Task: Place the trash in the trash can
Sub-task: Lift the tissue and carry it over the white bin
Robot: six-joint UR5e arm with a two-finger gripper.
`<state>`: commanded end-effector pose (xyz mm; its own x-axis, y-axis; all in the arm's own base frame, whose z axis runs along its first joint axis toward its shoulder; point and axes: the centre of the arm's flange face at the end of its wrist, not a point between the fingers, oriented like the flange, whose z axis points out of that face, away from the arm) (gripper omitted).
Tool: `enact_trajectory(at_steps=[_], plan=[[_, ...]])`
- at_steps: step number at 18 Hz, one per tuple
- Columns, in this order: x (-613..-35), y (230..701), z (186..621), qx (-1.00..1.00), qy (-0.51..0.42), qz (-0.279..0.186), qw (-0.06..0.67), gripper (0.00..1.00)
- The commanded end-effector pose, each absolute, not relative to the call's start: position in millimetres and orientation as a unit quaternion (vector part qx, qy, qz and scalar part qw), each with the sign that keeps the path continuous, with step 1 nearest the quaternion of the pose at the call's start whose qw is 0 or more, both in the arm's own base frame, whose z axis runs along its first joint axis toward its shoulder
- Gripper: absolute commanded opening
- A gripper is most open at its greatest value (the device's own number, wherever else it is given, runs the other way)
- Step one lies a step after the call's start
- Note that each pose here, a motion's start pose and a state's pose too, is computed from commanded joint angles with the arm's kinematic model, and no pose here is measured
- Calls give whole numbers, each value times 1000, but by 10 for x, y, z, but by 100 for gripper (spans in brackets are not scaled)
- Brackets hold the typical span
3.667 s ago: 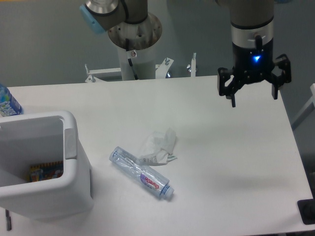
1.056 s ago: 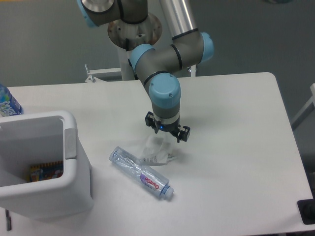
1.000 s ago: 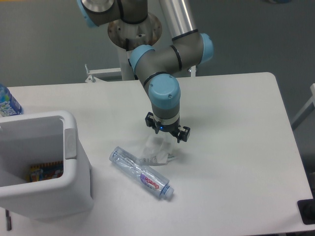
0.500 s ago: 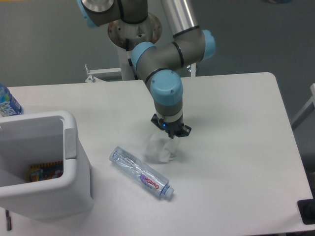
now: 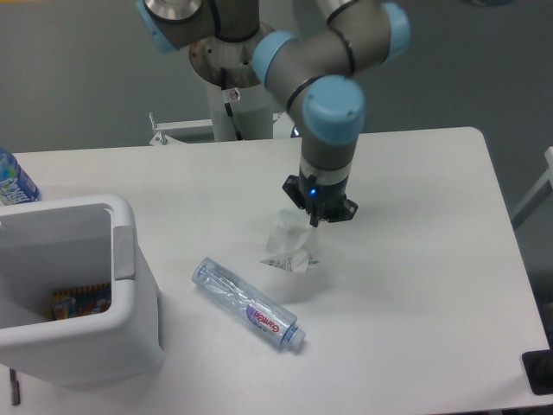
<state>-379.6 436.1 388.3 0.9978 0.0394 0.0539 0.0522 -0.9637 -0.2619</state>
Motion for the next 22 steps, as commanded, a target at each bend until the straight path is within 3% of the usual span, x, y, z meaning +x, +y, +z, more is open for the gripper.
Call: enact_trajectory(at_steps=[6, 12, 17, 22], plan=[[-3824, 4442, 4794, -953, -156, -42, 257, 0], [-3386, 4498, 5546, -891, -250, -115, 361, 0], [-2813, 4706, 5707, -881, -237, -170, 373, 0], [-2300, 5149, 5524, -895, -186, -203, 352, 0]])
